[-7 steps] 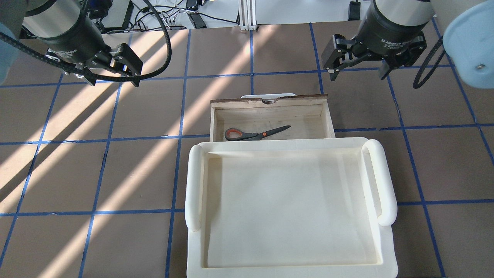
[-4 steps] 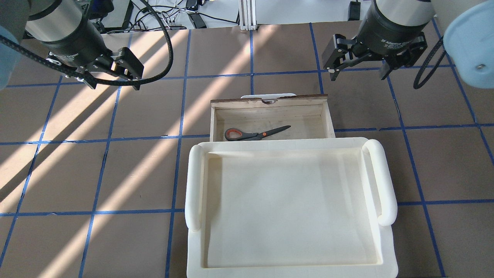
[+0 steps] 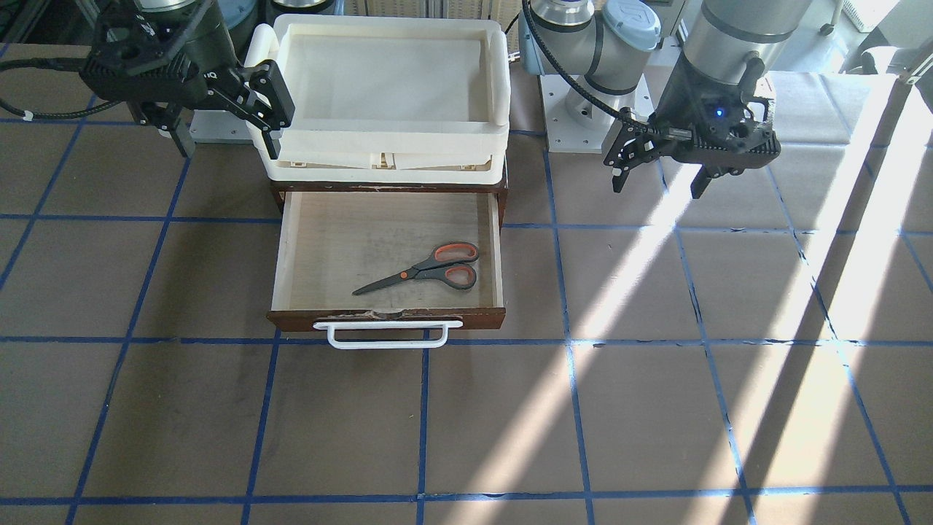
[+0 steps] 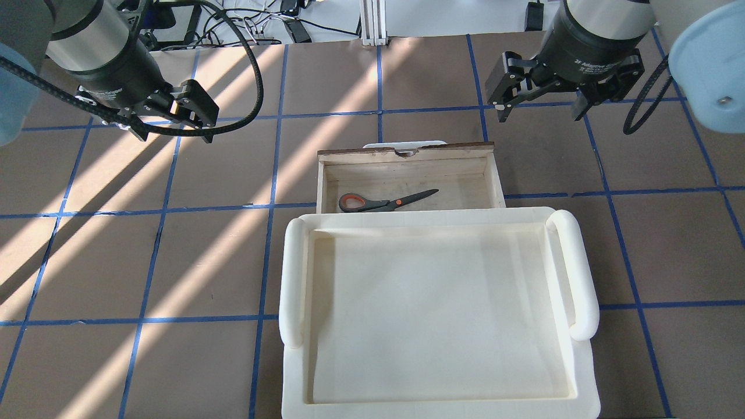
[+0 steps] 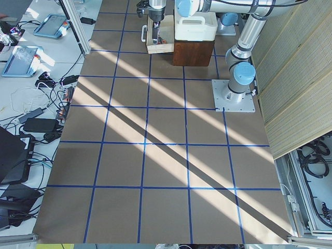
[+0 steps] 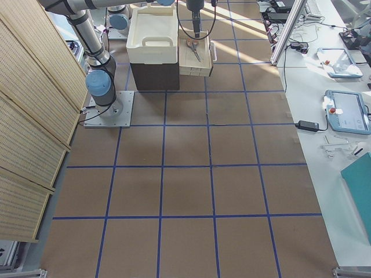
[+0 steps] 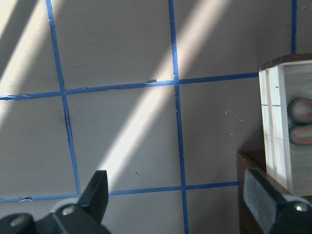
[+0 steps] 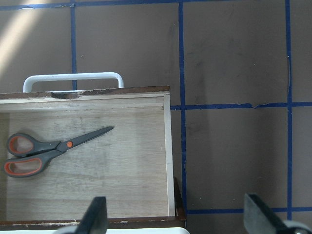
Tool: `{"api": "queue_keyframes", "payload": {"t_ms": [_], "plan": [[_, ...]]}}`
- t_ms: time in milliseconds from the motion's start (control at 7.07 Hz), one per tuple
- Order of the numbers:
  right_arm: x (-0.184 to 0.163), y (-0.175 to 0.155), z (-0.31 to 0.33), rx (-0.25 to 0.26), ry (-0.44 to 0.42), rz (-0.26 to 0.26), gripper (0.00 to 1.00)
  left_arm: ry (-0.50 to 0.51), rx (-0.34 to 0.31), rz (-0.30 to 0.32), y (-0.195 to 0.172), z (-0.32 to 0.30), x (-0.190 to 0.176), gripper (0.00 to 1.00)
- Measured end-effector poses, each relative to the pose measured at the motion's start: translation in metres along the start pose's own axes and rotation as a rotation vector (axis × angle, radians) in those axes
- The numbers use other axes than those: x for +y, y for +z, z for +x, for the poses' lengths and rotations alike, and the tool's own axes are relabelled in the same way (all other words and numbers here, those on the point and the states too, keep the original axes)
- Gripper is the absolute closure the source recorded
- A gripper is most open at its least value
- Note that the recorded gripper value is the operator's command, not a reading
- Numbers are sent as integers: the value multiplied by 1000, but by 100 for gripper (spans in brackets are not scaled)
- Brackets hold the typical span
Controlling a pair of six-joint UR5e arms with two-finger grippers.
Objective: Place scissors in drawer with both arms
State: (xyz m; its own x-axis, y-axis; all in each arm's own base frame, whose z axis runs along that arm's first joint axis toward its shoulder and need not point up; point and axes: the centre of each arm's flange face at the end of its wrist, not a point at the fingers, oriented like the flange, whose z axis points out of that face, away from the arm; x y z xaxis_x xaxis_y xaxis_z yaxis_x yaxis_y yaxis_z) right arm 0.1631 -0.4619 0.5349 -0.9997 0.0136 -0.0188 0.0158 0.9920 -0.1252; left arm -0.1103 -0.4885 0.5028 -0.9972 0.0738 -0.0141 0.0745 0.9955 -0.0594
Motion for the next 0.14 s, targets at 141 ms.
{"api": "queue_keyframes", "payload": {"t_ms": [141], "plan": [[0, 0, 0, 0, 0, 0, 0, 1, 0, -1, 0, 0, 0, 0]]}}
